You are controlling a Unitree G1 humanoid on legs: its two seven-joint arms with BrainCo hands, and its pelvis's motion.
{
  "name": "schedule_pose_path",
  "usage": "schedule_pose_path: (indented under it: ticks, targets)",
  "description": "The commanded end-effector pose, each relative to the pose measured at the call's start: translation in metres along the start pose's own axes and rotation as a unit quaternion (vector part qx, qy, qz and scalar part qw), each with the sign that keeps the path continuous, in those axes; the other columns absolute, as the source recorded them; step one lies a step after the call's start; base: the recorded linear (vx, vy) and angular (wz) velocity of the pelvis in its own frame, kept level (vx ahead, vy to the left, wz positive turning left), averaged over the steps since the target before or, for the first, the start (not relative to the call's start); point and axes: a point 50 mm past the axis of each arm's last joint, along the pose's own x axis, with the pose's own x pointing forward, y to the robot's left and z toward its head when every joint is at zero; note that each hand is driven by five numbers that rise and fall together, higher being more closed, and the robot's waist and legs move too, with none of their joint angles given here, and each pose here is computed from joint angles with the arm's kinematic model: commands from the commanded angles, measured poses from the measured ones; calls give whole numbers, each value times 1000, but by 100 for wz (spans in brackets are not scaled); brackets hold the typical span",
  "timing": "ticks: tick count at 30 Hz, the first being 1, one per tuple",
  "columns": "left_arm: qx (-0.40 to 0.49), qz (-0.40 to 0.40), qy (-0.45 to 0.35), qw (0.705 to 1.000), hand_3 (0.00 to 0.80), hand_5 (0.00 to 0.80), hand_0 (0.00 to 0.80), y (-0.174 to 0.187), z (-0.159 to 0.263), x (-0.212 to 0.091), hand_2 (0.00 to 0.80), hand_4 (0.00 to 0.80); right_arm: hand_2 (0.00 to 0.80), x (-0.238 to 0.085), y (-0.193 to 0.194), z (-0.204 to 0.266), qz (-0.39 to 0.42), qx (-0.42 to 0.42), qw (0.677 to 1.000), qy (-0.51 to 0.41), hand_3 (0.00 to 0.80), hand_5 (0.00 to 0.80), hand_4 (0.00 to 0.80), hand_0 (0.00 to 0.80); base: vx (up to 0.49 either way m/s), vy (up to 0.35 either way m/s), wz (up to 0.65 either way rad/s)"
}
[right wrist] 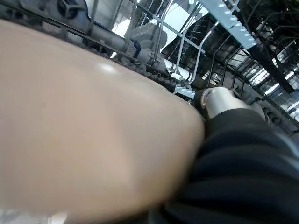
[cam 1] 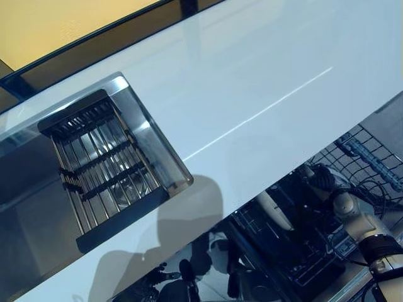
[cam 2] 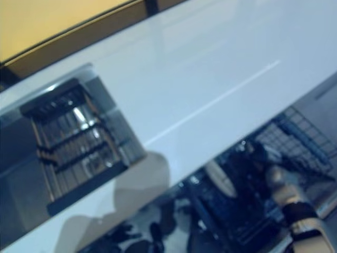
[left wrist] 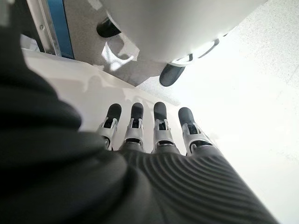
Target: Take plates into dishwasher
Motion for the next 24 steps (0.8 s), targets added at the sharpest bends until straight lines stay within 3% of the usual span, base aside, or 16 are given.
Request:
schedule_pose_path:
  ticks: [1, 12, 24]
  targets:
    - [27, 69, -69, 995, 0, 0, 0, 55, 43, 0, 0, 0, 800, 11, 6, 13, 7, 2, 1000, -2, 800, 800, 800, 800, -25, -1, 7]
    - [39, 67, -81, 994, 0, 0, 0, 57, 55, 2, 0, 0, 800, 15, 19, -6, 17, 44, 996, 77, 800, 800, 800, 800, -9, -2, 2]
    - [43, 70, -86, 993, 0, 0, 0, 61, 60, 1, 0, 0, 800, 13, 30, -10, 24, 57, 994, 95, 800, 800, 800, 800, 0, -4, 2]
